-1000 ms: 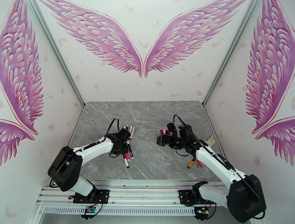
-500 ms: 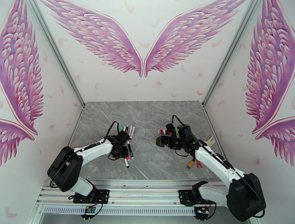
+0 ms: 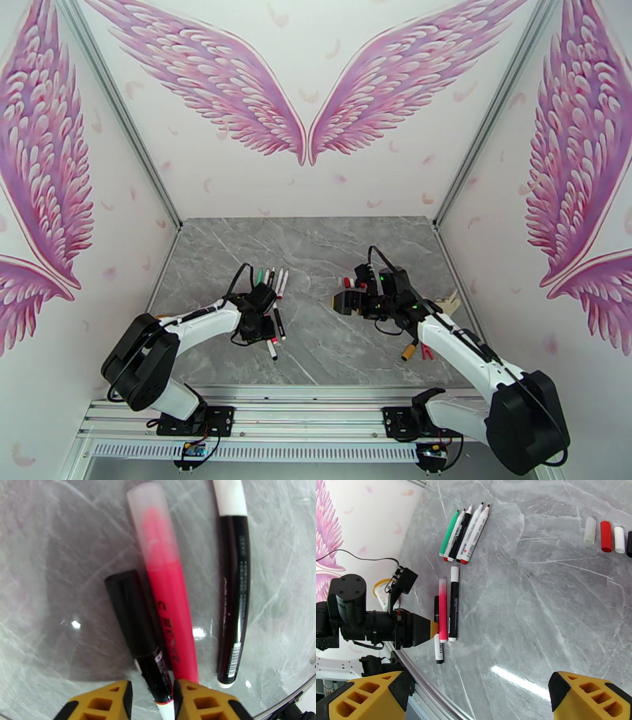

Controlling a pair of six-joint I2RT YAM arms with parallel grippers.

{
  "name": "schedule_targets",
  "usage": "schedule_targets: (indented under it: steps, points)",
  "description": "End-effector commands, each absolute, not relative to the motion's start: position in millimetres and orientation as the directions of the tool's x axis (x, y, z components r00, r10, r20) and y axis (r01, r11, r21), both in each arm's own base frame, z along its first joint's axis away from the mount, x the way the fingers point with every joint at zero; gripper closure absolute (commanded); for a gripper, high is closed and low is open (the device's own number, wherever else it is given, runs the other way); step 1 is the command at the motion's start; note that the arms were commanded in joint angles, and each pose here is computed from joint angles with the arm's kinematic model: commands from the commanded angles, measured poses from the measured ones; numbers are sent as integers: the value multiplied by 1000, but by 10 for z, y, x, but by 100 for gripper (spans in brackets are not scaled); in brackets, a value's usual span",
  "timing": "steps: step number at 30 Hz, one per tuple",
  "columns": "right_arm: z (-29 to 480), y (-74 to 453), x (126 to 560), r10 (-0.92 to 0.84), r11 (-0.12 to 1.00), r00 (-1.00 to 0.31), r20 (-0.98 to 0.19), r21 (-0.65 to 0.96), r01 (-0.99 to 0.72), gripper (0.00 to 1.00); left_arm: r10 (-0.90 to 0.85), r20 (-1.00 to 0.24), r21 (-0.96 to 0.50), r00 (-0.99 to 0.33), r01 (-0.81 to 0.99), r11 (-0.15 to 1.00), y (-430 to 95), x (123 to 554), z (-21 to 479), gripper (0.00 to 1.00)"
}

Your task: Open the pen caps

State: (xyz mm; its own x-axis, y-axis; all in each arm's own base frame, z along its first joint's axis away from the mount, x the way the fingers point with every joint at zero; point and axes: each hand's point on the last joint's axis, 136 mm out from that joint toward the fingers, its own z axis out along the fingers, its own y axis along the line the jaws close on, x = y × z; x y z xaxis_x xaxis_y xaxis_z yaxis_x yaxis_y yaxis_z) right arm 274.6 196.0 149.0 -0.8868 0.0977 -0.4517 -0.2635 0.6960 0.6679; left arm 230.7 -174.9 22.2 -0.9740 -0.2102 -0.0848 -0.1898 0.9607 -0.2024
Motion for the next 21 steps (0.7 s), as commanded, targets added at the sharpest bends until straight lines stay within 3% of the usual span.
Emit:
schedule_targets:
  steps: [1, 21]
  points:
    - [1456, 1976, 2744, 106, 698, -886, -451, 668, -256, 1, -220, -67, -193, -973, -204, 960, -1710, 2267, 165, 68]
    - [1431, 2011, 2719, 93, 699, -888, -451, 665, -265, 1, -215, -51, -105, -975, -209, 972, -1455, 2151, -1, 72]
